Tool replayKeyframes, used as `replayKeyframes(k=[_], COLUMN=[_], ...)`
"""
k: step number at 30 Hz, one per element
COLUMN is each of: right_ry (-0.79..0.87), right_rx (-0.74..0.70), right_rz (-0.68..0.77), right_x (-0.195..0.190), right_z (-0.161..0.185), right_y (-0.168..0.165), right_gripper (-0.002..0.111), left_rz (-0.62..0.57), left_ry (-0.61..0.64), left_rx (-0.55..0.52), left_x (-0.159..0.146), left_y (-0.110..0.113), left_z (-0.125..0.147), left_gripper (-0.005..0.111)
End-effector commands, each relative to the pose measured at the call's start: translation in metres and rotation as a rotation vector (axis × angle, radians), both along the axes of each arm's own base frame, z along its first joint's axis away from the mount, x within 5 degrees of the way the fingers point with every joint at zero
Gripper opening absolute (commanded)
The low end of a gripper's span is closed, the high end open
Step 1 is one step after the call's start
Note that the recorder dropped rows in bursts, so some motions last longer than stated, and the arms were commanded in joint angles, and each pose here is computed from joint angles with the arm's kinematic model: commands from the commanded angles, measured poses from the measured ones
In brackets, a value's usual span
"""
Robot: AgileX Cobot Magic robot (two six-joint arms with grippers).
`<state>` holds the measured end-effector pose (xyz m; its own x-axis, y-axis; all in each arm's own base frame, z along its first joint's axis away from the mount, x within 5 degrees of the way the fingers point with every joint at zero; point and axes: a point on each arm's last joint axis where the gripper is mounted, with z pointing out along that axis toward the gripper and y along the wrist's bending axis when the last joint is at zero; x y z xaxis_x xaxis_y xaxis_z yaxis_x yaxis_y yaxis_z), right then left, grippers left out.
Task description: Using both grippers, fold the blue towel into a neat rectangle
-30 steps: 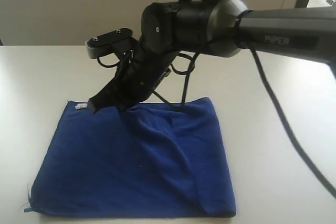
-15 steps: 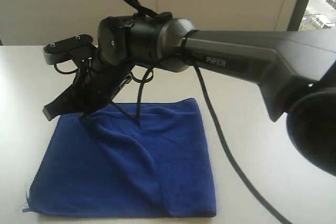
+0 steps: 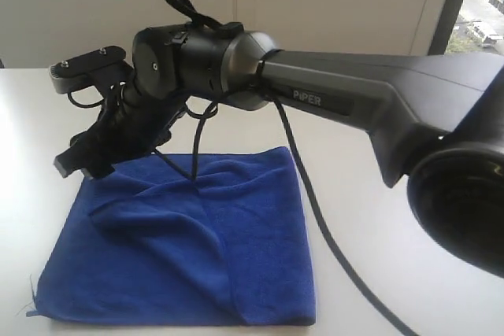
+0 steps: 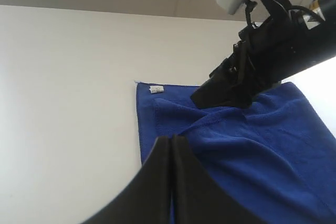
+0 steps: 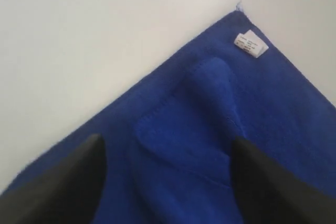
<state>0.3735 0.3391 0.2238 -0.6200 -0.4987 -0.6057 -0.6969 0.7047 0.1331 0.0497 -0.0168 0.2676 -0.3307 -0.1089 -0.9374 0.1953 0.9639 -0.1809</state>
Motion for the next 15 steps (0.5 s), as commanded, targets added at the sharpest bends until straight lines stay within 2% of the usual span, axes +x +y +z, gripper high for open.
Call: replayKeyframes(k=[1,3,4,5,7,9,11,15], right_ry=[-0.146,-0.135,-0.065,0.007,0.084,0.117,0.128,0.134], right_rx=[-0.214,-0.324,-0.355,-0.359,-0.36,-0.349,-0.337,-0.342], right_rz=[0.037,-0.002,-0.044,-0.066,-0.069,-0.084,-0.093,-0.102], right_x=[-0.001,0.001,0.001,-0.004,-0.017,-0.029,-0.038,-0.044], right_z=[0.036,0.046,0.039,0.025,-0.013,-0.042,-0.061,-0.075], right_y=[-0.029,-0.062,-0.089,-0.109,-0.133,-0.142,-0.146,-0.153], right_gripper=[0.05,0.027,0.012,0.001,0.0,0.0,0.0,0.0], left_rz=[-0.008,-0.008,-0.008,-0.008,-0.008,-0.008,-0.009,-0.009], left_ry=[0.012,0.014,0.014,0.014,0.014,0.014,0.014,0.014], left_rx=[0.008,0.008,0.008,0.008,0.006,0.006,0.007,0.007], left_x=[0.001,0.0,0.0,0.0,0.0,0.0,0.0,0.0], left_y=[-0.001,-0.001,-0.001,-0.001,-0.001,-0.001,-0.001,-0.001], left_z=[-0.003,-0.003,-0.003,-0.003,-0.003,-0.003,-0.003,-0.003], left_gripper=[0.0,0.0,0.0,0.0,0.0,0.0,0.0,0.0])
